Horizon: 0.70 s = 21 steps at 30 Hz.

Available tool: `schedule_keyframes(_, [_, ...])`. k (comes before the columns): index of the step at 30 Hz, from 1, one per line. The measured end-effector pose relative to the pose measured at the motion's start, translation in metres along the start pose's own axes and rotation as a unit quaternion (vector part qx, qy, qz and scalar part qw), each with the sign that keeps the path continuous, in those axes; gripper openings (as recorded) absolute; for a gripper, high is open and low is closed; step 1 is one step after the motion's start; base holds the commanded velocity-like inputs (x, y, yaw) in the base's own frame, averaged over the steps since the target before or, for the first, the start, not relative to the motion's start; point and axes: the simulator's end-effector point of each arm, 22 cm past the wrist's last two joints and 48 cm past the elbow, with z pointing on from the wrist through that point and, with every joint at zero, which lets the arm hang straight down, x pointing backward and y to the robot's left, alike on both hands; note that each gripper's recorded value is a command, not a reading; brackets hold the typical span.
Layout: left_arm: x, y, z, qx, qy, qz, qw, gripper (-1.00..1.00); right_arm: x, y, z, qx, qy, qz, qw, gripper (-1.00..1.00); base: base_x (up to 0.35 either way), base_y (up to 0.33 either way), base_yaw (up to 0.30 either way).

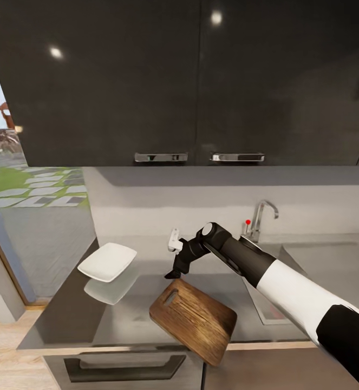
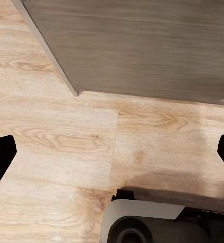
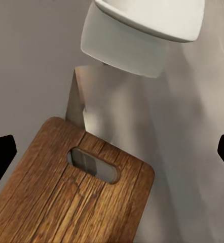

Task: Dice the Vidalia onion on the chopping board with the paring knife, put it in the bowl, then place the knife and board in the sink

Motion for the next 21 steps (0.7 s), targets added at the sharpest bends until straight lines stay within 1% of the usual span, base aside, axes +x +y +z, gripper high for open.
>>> schedule_keyframes(6, [0.000,0.001,0.000,0.000,0.000,0.000,1.0000,1.00,0.000,0.000,0.000,0.000,0.000,0.000,1.0000,1.00,0.010,0.005,0.000])
schedule_keyframes(9, [-0.003,0.001,0.000,0.000,-0.005,0.001,1.0000,1.00,0.000,0.000,0.001,-0.001,0.001,-0.001,1.0000,1.00,0.002,0.001,0.000])
schedule_keyframes(11, [-0.009,0.001,0.000,0.000,-0.019,0.001,0.9998,1.00,0.001,0.001,0.001,-0.001,0.002,-0.001,1.0000,1.00,0.001,0.000,0.000])
schedule_keyframes(12, [-0.015,0.000,0.000,0.001,-0.033,0.002,0.9995,1.00,0.002,0.001,0.002,-0.002,0.003,-0.001,1.0000,1.00,0.000,0.000,0.000])
schedule_keyframes(14, [-0.022,0.000,-0.001,0.001,-0.049,0.002,0.9988,1.00,0.004,0.002,0.003,-0.003,0.006,-0.001,1.0000,1.00,0.000,0.000,0.000])
schedule_keyframes(15, [-0.028,0.000,-0.002,0.001,-0.066,0.003,0.9978,1.00,0.006,0.003,0.004,-0.004,0.009,-0.001,1.0000,1.00,0.000,0.000,0.000])
schedule_keyframes(18, [-0.037,-0.001,-0.005,0.001,-0.092,0.003,0.9957,1.00,0.008,0.004,0.006,-0.006,0.013,-0.002,0.9999,1.00,0.000,0.000,0.000])
schedule_keyframes(21, [-0.040,-0.001,-0.007,0.001,-0.105,0.003,0.9944,1.00,0.010,0.005,0.007,-0.007,0.015,-0.003,0.9999,1.00,0.000,0.000,0.000])
